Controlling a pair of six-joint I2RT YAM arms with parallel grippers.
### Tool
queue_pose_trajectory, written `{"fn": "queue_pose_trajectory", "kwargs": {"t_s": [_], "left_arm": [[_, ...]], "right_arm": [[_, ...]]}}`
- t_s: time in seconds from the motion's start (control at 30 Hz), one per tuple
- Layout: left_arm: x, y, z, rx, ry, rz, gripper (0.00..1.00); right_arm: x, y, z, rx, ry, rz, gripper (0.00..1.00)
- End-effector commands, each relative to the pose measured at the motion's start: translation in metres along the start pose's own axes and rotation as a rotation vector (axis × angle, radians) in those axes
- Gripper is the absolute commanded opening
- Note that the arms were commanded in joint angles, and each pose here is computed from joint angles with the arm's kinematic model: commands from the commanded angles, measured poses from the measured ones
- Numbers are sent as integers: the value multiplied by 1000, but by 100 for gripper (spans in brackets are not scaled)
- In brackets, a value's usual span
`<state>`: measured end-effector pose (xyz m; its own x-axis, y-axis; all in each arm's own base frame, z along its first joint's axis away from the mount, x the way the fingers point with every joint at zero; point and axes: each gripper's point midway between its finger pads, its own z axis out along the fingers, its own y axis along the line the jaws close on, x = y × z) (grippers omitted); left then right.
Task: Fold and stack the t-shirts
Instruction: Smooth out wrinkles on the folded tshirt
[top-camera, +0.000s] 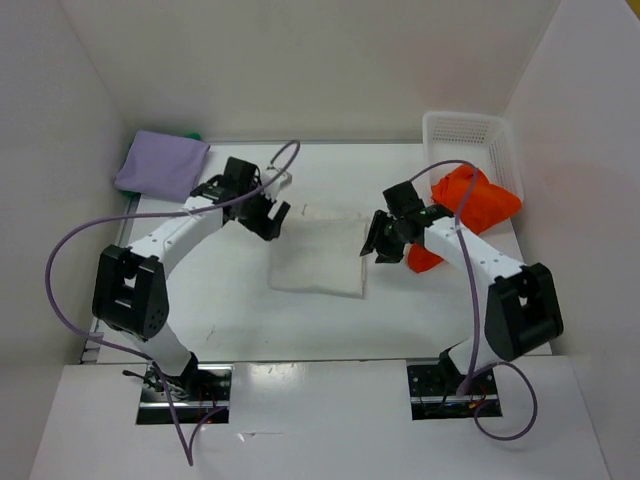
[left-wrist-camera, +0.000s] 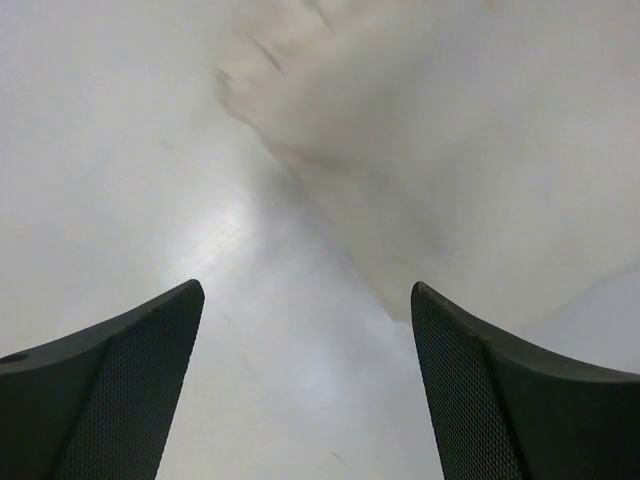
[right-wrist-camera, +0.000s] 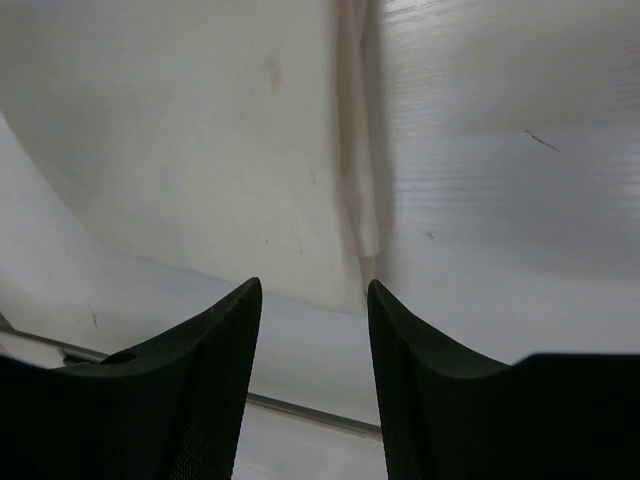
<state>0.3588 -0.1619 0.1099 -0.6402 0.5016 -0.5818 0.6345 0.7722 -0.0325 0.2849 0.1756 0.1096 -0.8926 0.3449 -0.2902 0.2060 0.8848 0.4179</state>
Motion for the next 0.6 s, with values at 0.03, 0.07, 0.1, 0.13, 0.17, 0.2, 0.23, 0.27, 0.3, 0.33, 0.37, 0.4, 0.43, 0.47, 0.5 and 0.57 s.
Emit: {"fn": "queue_pose_trajectory", "kwargs": {"t_s": [0.03, 0.07, 0.1, 0.13, 0.17, 0.2, 0.23, 0.27, 0.3, 0.33, 0.37, 0.4, 0.43, 0.47, 0.5, 0.57], "left_arm": [[-50, 33, 6, -47, -133, 36, 90], [-57, 40, 10, -59, -155, 26, 90], [-62, 44, 19, -60, -156, 26, 89], [-63, 51, 24, -67, -159, 5, 89], [-67, 51, 29, -51, -168, 7, 87], [-70, 58, 38, -45, -163, -12, 84], [-72, 63, 42, -44, -170, -18, 83], [-68, 64, 55, -27, -150, -23, 81], [-69, 65, 59, -25, -147, -33, 77], [-70, 61, 63, 3, -151, -33, 77], [-69, 60, 69, 18, -144, -35, 75], [-70, 59, 70, 27, -147, -34, 74], [-66, 57, 75, 41, -136, -38, 72], [-62, 57, 80, 45, -124, -42, 71], [-61, 58, 83, 45, -124, -42, 68], [-62, 60, 90, 46, -120, -43, 57]], "right_arm": [[12, 7, 30, -36, 54, 5, 52], [15, 7, 32, -36, 67, 17, 54], [15, 6, 37, -38, 65, 16, 55], [23, 8, 39, -48, 84, 19, 55], [28, 13, 41, -59, 101, 18, 55], [33, 12, 46, -53, 114, 12, 55], [40, 14, 49, -49, 129, 7, 56], [44, 13, 55, -40, 144, 2, 56], [48, 13, 58, -34, 156, -4, 56], [50, 11, 61, -24, 165, 6, 56], [54, 12, 66, -18, 177, -1, 56], [54, 12, 66, -18, 177, -1, 56], [56, 10, 69, -11, 184, 0, 56], [57, 8, 70, -12, 183, 0, 56], [57, 8, 70, -12, 183, 0, 55], [58, 6, 73, -4, 190, 2, 51]]}}
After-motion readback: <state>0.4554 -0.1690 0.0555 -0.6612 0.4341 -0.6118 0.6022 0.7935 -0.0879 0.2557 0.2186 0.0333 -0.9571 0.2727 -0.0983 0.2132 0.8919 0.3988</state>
